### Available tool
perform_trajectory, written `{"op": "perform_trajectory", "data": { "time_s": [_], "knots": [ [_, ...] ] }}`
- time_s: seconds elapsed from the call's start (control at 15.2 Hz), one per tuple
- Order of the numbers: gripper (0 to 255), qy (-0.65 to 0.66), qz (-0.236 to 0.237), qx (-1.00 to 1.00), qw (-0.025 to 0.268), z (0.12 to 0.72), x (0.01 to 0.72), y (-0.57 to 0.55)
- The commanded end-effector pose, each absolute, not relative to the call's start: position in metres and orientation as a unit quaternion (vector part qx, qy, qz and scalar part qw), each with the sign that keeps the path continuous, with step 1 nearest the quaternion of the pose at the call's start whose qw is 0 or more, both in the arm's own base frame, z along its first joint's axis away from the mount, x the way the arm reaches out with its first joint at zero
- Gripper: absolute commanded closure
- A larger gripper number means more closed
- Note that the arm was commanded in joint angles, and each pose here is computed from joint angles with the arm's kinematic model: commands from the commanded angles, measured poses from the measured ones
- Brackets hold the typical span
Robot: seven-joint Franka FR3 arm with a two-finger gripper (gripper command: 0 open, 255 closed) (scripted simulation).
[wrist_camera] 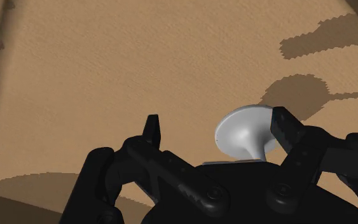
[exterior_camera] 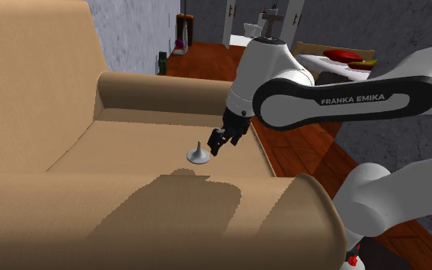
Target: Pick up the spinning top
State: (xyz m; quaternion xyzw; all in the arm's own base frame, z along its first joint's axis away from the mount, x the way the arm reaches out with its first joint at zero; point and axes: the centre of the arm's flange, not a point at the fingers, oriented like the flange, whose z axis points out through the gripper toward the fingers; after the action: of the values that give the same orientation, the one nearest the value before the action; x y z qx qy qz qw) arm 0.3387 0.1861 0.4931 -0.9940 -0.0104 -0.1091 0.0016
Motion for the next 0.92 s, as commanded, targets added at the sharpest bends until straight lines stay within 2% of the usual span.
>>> {"op": "perform_trajectory", "data": {
  "time_s": [0.0, 0.2, 0.79, 0.86],
  "knots": [
    [0, -0.013, -0.132, -0.991, 0.006, 0.486, 0.347, 0.208],
    [0, -0.016, -0.157, -0.987, 0.009, 0.478, 0.356, 0.233],
    [0, -0.016, -0.157, -0.987, 0.009, 0.438, 0.356, 0.233],
    [255, -0.015, -0.157, -0.987, 0.009, 0.439, 0.355, 0.232]
  ]
}}
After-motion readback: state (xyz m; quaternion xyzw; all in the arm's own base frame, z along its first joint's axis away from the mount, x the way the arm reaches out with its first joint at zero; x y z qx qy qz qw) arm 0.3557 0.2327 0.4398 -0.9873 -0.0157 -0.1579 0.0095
